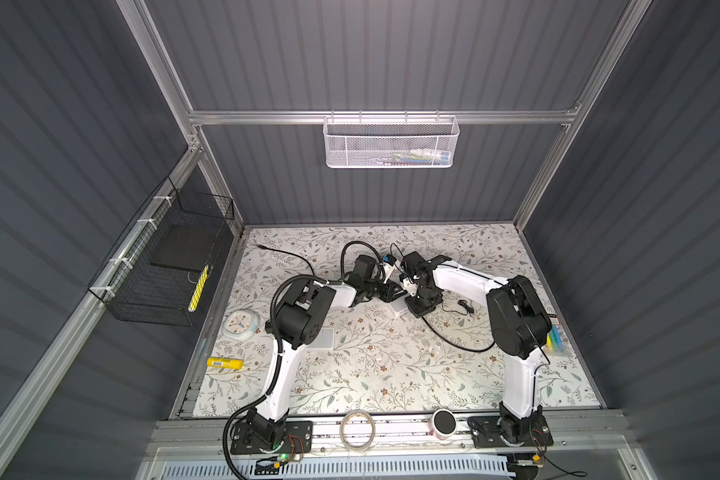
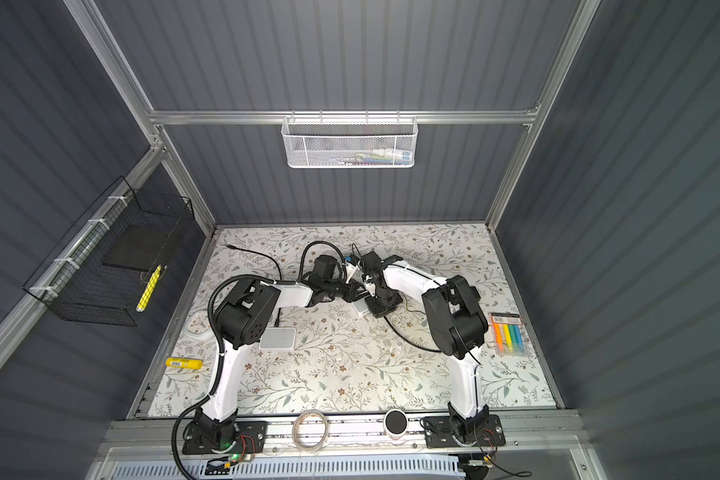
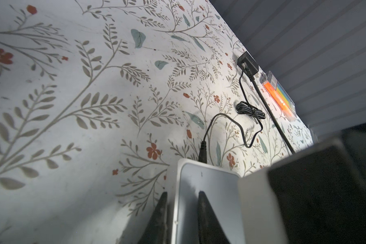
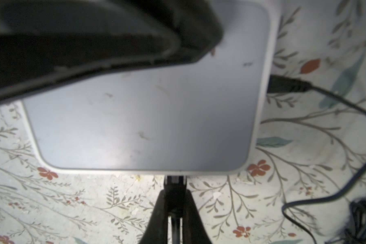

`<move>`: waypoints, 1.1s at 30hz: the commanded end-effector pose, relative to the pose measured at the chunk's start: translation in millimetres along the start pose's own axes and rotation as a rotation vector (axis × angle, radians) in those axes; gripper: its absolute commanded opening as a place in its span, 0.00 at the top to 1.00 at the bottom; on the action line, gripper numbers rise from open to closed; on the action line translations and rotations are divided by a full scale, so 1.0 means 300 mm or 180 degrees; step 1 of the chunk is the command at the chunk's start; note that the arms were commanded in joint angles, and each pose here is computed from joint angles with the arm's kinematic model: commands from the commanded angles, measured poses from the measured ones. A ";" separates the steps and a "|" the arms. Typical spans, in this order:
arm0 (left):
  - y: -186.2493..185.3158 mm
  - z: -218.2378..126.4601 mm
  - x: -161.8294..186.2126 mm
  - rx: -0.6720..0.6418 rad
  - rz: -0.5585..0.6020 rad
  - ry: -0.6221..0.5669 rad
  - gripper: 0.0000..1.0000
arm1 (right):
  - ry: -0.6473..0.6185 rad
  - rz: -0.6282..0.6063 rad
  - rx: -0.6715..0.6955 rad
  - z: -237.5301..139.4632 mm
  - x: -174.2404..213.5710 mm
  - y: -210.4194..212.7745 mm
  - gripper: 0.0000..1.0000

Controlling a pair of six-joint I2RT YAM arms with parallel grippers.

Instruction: Insert the plug into the switch port

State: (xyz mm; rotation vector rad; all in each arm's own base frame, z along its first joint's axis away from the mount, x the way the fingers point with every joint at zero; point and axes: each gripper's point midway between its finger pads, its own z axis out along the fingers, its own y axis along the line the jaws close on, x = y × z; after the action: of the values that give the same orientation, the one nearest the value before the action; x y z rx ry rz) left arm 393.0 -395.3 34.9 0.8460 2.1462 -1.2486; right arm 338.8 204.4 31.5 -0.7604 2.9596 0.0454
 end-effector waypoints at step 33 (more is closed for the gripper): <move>-0.292 0.012 0.634 0.1105 -0.1283 0.1804 0.84 | -0.2446 0.0227 -0.0177 -0.250 -0.563 -0.005 1.00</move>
State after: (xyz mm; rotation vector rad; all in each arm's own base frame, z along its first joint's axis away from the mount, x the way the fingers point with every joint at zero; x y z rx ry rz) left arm 390.9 -387.4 33.2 0.8795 2.1323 -1.2842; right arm 340.1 201.2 18.7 -0.6591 2.9483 0.0769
